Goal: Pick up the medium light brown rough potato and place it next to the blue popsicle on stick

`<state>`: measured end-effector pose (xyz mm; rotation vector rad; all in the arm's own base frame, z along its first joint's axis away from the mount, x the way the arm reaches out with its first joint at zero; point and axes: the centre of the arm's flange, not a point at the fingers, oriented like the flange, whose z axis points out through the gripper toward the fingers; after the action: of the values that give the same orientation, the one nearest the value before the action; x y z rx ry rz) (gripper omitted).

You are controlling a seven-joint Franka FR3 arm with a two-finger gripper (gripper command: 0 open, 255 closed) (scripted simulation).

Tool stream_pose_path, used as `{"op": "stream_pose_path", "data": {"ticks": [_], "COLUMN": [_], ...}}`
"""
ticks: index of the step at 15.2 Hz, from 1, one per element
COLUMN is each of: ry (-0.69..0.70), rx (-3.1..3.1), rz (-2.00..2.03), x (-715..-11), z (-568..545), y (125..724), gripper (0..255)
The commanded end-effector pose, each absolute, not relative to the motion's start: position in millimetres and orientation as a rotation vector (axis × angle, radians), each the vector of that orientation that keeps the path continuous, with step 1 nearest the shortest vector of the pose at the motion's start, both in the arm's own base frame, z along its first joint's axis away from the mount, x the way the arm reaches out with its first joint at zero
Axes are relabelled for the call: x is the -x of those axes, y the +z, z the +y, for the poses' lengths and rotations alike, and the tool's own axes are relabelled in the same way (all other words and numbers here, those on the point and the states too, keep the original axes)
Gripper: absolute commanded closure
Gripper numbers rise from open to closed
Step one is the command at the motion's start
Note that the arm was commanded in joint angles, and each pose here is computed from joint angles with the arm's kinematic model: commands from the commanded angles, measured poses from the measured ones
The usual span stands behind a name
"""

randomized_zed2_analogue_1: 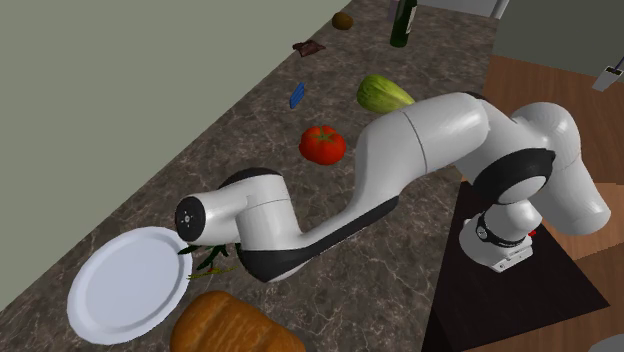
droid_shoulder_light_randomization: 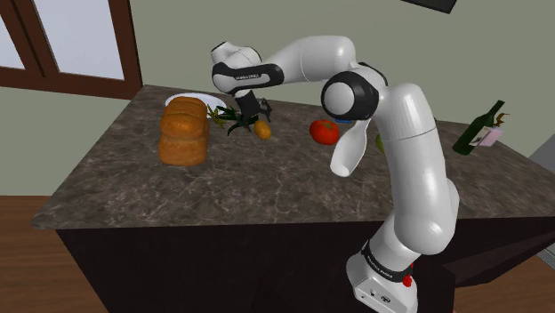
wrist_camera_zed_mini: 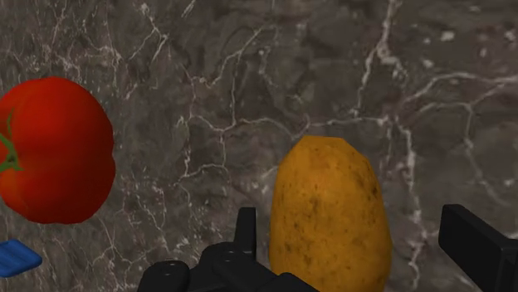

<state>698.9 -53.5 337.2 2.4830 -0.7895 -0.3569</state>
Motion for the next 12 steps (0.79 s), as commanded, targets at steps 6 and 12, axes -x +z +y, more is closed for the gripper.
{"op": "stream_pose_path", "data": {"ticks": [6, 12], "ry": [-0.358, -0.358], "rx": [-2.478, -2.478], "rz": [-0.793, -0.793], "x": [-687.0, -687.0], "z": [-69.0, -69.0], "y": [307.2, 307.2], "gripper": [0, 0]}}
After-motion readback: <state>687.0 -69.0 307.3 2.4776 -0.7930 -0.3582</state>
